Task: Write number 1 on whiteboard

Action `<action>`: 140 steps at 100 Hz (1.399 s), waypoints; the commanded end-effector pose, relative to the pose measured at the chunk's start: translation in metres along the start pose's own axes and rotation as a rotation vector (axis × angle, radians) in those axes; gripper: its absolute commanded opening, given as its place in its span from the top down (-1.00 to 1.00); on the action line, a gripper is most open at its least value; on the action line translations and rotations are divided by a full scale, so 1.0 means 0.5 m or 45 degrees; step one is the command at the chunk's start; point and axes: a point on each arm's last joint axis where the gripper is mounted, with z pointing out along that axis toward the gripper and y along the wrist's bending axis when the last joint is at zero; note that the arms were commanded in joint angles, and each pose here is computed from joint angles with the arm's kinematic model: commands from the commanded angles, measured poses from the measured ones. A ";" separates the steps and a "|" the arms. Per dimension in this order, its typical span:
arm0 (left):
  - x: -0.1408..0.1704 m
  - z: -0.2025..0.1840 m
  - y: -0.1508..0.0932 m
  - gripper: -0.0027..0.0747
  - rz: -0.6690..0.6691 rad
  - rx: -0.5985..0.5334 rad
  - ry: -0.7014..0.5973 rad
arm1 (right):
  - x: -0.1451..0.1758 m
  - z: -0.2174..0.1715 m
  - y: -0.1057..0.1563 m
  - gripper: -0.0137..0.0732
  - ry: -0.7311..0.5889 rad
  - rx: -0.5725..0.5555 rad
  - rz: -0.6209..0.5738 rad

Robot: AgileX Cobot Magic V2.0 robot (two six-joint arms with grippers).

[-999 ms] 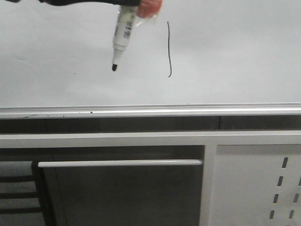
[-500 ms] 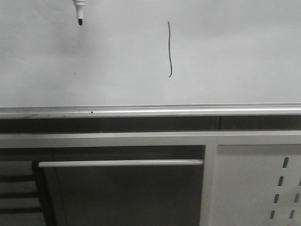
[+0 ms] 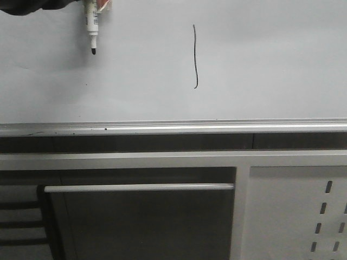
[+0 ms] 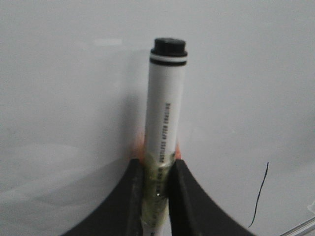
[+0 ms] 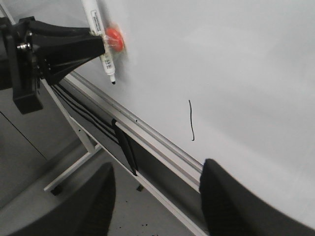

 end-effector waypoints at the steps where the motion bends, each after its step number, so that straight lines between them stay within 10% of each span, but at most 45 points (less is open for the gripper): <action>1: -0.034 0.004 0.003 0.98 -0.002 -0.031 -0.153 | -0.032 -0.021 0.000 -0.12 -0.128 0.051 0.002; 59: -0.032 0.010 0.010 0.95 -0.028 -0.082 -0.191 | -0.032 -0.021 0.000 -0.12 -0.128 0.051 0.002; 92: -0.031 0.010 0.012 -0.38 -0.048 -0.096 -0.186 | -0.032 -0.021 0.000 -0.12 -0.128 0.051 0.002; 140: -0.109 -0.116 -0.005 -0.42 0.038 0.138 -0.061 | -0.025 -0.033 -0.017 0.01 -0.100 0.122 0.073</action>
